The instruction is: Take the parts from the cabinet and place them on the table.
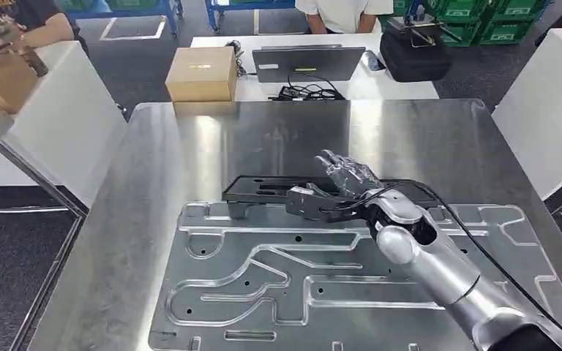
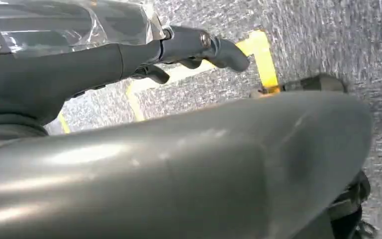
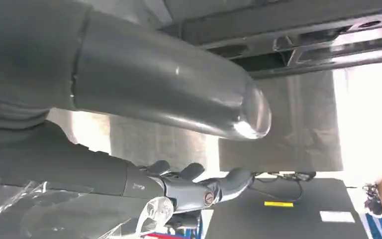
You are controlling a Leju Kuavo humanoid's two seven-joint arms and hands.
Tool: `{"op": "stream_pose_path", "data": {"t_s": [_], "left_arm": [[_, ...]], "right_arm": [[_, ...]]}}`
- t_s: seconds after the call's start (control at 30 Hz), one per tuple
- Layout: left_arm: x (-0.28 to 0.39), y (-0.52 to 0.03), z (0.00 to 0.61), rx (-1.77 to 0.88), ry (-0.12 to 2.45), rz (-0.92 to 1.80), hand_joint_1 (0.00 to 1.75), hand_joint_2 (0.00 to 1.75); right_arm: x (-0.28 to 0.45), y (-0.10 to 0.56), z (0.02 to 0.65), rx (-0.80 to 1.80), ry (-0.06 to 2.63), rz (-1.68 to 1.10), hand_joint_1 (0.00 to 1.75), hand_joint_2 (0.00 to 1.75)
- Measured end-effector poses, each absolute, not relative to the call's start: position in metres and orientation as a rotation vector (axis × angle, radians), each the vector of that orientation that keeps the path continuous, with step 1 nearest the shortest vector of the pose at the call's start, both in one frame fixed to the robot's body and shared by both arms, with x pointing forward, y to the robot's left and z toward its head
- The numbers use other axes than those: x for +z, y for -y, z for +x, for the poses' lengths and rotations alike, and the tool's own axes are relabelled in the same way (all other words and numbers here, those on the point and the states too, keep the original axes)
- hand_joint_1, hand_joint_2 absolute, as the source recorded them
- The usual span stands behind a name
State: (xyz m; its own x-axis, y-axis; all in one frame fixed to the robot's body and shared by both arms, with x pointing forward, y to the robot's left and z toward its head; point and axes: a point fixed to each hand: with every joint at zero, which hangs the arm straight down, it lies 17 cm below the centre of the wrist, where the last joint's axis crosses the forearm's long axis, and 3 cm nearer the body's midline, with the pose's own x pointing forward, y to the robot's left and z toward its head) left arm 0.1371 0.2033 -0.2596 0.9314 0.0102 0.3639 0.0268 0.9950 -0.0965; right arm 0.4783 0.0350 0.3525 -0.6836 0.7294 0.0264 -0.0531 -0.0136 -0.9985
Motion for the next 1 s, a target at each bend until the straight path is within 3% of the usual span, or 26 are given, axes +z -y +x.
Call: {"op": "stream_pose_path", "data": {"t_s": [0.33,0.47,0.73,1.0], "left_arm": [[-0.259,-0.204,0.138,0.022,0.379,-0.102,0.00,0.00],[-0.259,-0.204,0.140,0.027,0.380,-0.103,0.00,0.00],[-0.260,-0.207,0.139,0.059,0.371,-0.097,0.00,0.00],[-0.263,-0.208,0.129,0.085,0.314,-0.088,0.00,0.00]], "right_arm": [[0.316,-0.014,0.481,1.952,1.411,-0.795,0.00,0.00],[0.321,-0.013,0.483,1.945,1.422,-0.821,0.00,0.00],[0.399,-0.020,0.481,1.591,1.837,-0.965,0.00,0.00],[0.483,0.009,0.429,1.073,2.256,-0.658,0.00,0.00]]}}
